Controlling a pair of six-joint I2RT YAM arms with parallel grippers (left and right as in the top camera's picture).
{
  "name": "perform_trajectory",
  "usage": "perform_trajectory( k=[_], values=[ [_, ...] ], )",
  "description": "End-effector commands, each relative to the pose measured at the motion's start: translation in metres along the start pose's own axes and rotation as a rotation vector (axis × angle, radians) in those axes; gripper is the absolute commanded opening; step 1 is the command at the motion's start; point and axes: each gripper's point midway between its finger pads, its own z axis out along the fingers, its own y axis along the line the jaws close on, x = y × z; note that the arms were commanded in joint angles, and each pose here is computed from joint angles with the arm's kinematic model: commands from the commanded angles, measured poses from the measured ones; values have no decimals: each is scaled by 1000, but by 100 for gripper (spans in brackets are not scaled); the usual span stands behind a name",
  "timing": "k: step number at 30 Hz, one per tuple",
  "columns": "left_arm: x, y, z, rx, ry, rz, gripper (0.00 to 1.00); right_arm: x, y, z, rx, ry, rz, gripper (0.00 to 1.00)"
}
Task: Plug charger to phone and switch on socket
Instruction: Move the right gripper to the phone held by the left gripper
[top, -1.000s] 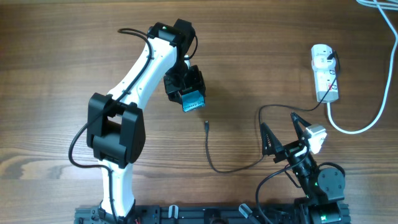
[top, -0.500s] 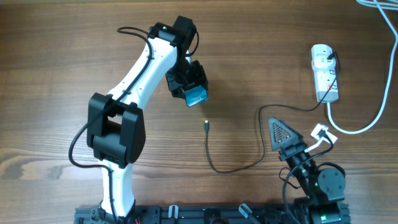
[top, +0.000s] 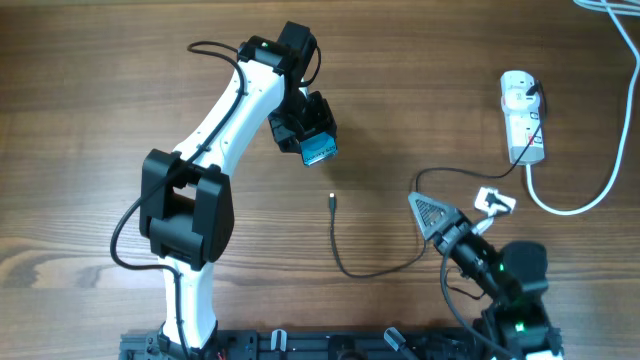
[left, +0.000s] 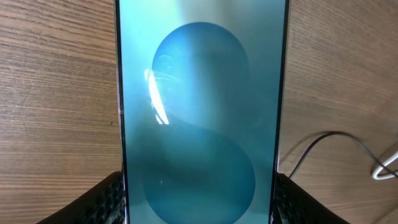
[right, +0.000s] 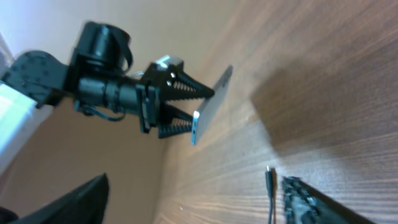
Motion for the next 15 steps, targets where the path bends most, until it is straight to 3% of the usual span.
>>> perform_trajectory(
  k=[1, 15],
  values=[
    [0, -3, 1, 16, 6, -33, 7, -1, 22, 16, 8, 93, -57, 80],
    [-4, -5, 1, 24, -9, -61, 7, 45, 13, 107, 203, 285, -72, 76]
  ],
)
